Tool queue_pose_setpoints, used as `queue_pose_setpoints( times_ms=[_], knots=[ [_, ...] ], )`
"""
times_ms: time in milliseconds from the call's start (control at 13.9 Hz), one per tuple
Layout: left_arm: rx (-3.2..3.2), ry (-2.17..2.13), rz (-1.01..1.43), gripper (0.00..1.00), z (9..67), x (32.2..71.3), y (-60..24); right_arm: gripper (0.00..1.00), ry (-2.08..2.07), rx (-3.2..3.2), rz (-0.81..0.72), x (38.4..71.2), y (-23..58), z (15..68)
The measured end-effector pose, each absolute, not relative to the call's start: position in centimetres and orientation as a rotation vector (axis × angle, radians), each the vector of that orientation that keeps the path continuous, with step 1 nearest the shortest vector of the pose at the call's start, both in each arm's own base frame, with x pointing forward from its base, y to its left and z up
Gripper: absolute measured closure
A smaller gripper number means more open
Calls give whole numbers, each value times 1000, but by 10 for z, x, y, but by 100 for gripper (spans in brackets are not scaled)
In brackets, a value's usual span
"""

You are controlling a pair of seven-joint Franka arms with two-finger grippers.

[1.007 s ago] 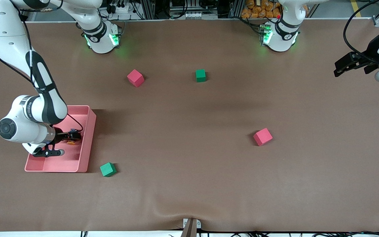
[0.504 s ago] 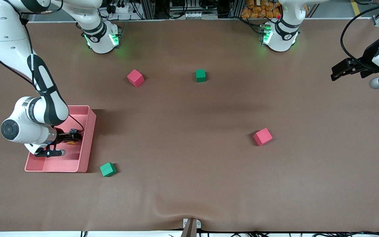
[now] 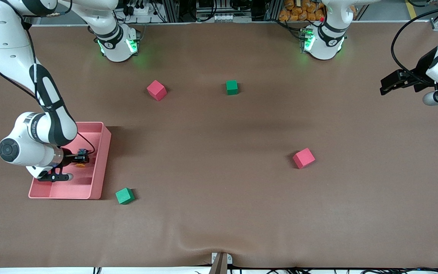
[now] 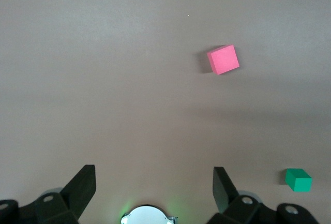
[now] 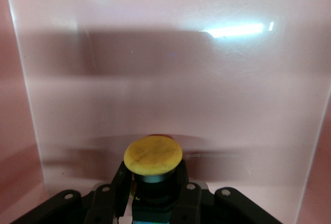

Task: Place and upright button with both arms
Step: 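Lower the right gripper and grasp the yellow button's base, then lift the button out of the tray with the right gripper toward table center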

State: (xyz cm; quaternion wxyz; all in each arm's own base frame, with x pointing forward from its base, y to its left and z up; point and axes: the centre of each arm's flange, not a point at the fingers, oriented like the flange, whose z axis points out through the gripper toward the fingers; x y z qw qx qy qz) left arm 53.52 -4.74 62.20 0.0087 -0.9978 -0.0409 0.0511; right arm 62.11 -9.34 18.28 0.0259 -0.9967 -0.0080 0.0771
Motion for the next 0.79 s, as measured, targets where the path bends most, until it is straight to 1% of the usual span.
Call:
queue_pose_setpoints(
  times_ms=[216,432,647,791],
  knots=[
    [-3117,-115,166,0,620,536,-52,61,-28,-3077,251,626,-93,190],
    [-3117,-112,165,0,620,536,-53,61,-37,-3055,340,638,-92,216],
    [-3118,-111,165,0,620,536,-53,61,-72,-3022,459,654,-82,270],
    [-3118,-109,165,0,620,536,-54,61,-112,-3010,507,660,-61,312]
  ],
)
